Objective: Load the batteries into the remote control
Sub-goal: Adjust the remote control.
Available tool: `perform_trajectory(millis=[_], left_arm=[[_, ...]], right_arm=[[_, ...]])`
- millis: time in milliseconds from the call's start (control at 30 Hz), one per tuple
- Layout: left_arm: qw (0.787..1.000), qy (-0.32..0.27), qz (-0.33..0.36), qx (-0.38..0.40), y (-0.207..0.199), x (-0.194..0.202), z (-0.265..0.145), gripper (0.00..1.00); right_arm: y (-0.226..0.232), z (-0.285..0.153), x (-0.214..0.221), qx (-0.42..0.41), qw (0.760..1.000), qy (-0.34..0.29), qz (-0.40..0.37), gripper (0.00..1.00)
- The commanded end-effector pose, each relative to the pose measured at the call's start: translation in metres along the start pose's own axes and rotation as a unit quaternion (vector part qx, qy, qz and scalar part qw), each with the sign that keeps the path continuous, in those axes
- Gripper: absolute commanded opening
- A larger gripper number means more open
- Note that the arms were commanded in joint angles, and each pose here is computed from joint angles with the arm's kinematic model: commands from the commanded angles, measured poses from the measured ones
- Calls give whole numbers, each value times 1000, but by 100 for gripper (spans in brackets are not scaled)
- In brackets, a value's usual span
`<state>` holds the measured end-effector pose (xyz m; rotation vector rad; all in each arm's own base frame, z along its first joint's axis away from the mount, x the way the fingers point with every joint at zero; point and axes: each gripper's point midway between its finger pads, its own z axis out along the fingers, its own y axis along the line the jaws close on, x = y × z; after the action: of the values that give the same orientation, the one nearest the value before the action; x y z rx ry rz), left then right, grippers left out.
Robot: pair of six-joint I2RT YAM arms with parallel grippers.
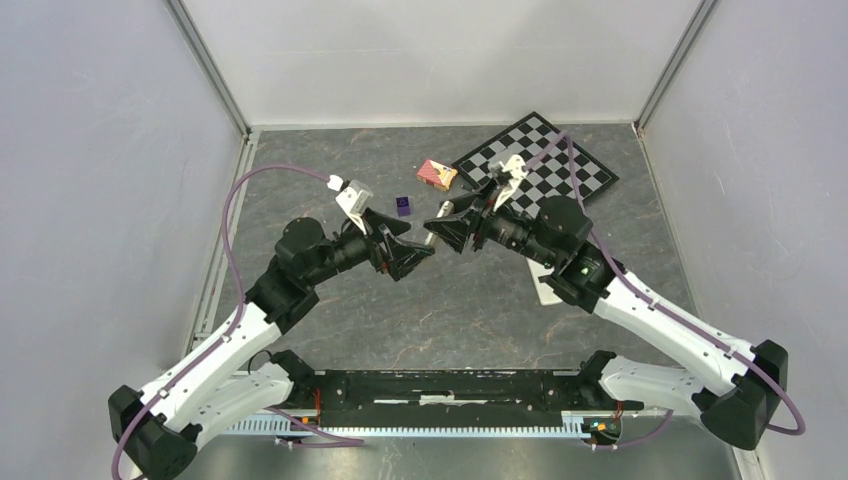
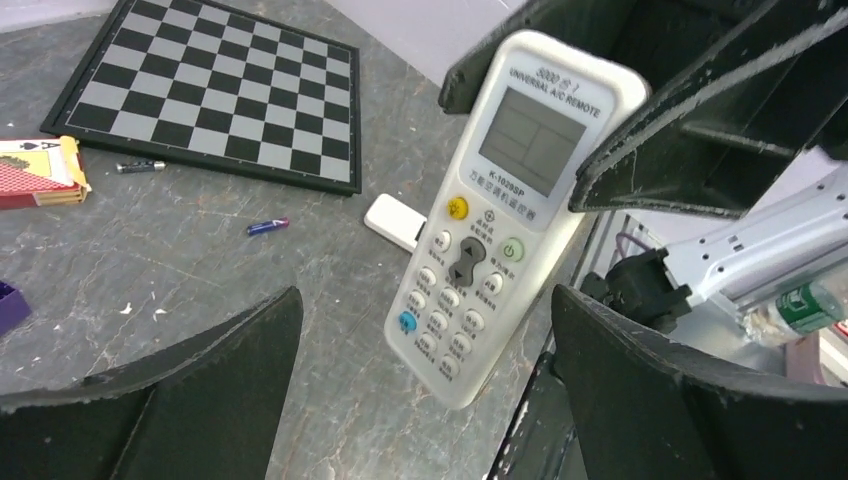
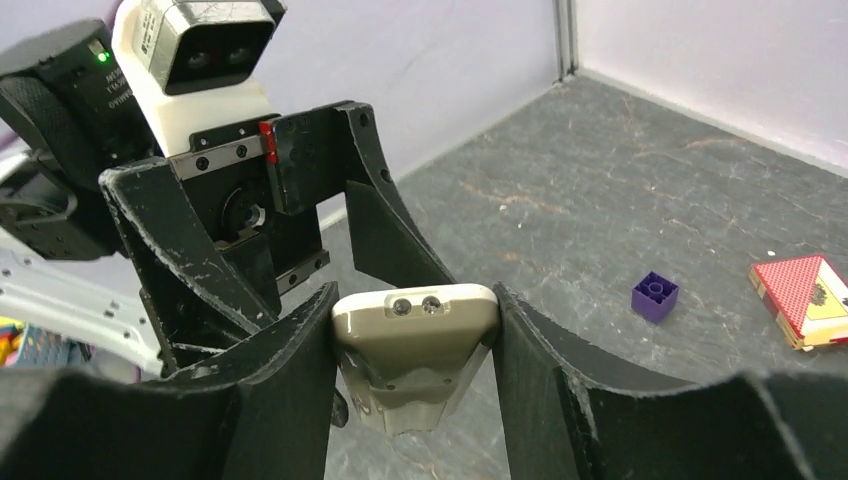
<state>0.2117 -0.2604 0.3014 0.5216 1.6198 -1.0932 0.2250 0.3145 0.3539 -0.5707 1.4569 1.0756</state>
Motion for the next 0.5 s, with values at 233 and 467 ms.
perform_trajectory(millis=[233,467], left_arm=[[959,70,-8,273,-79,33,-14,95],[952,83,-51,289,-82,39,-3,67]], right_arm=[[53,-11,9,-166,977,106,-79,26],[73,-13,14,-239,961,108,-86,26]])
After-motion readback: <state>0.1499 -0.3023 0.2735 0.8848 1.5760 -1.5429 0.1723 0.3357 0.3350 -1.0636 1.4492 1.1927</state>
